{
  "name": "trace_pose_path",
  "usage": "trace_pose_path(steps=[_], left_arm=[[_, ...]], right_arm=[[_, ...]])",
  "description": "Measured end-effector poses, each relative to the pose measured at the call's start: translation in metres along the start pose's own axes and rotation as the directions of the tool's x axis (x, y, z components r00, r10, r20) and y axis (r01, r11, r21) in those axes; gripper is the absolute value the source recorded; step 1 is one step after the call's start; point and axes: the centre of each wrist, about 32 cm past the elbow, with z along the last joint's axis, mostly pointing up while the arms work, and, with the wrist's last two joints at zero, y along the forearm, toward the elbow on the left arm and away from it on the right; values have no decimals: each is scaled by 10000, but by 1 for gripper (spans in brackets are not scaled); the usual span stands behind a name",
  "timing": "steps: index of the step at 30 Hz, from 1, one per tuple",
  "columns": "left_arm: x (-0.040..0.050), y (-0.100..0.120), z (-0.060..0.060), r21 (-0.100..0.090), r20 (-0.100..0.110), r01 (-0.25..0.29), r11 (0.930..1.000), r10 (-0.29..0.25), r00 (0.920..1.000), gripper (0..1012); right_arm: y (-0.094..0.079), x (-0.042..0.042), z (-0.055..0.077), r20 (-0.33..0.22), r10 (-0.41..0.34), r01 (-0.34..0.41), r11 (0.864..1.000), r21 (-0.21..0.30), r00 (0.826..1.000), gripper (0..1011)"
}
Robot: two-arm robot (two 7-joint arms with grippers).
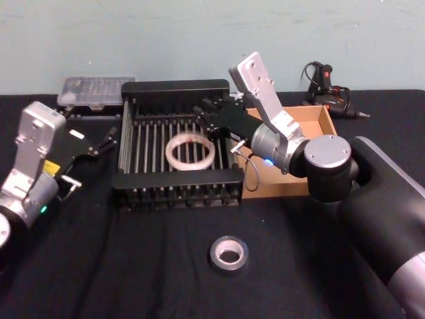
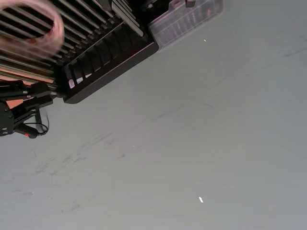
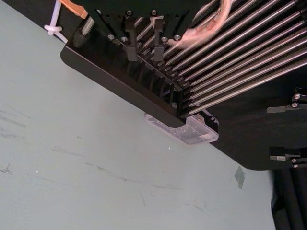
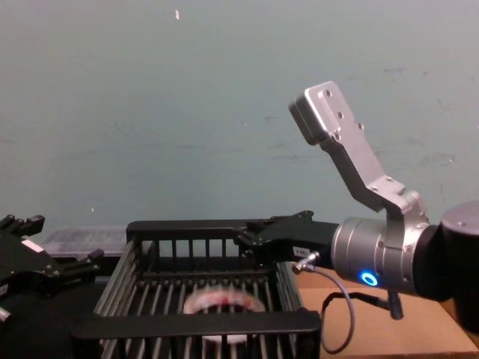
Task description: Pick up the white tape and place it into the black box , Pick up the silver tape and place it into the brown box.
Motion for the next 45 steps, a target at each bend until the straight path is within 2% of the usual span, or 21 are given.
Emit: trace_pose_path(steps=[7,8,10,11,15,19,27,38,45], left_arm=[[0,0,0,0,0,0,10000,0,10000,1001],[0,0,0,-1,0,0,10000,0,10000,1001],[0,0,0,0,0,0,10000,0,10000,1001],[0,0,0,0,0,0,10000,0,10000,1001],[0,0,0,0,0,-1,10000,1,10000,1001],[0,0,0,0,0,0,10000,0,10000,1001],[0,0,0,0,-1,0,10000,0,10000,1001],[0,0,0,-1,1,0,10000,0,10000,1001],[0,0,0,-1,0,-1,10000,1,10000,1001]], right_arm=[[0,-1,0,-2,1,-1,10000,-2,10000,417],[0,-2,0,-3,2,-2,10000,-1,10000,479],[-1,-2,0,-3,2,-2,10000,-1,10000,514],[-1,-2,0,-2,2,-2,10000,0,10000,573],[-1,-2,1,-1,3,-3,10000,3,10000,659],[-1,-2,1,-2,4,-4,10000,3,10000,813],[-20,-9,7,-23,-5,6,10000,40,10000,1002],[-146,-99,43,-147,-106,109,9997,203,9998,1000],[-336,-203,73,-214,-251,258,9991,337,9995,1000]])
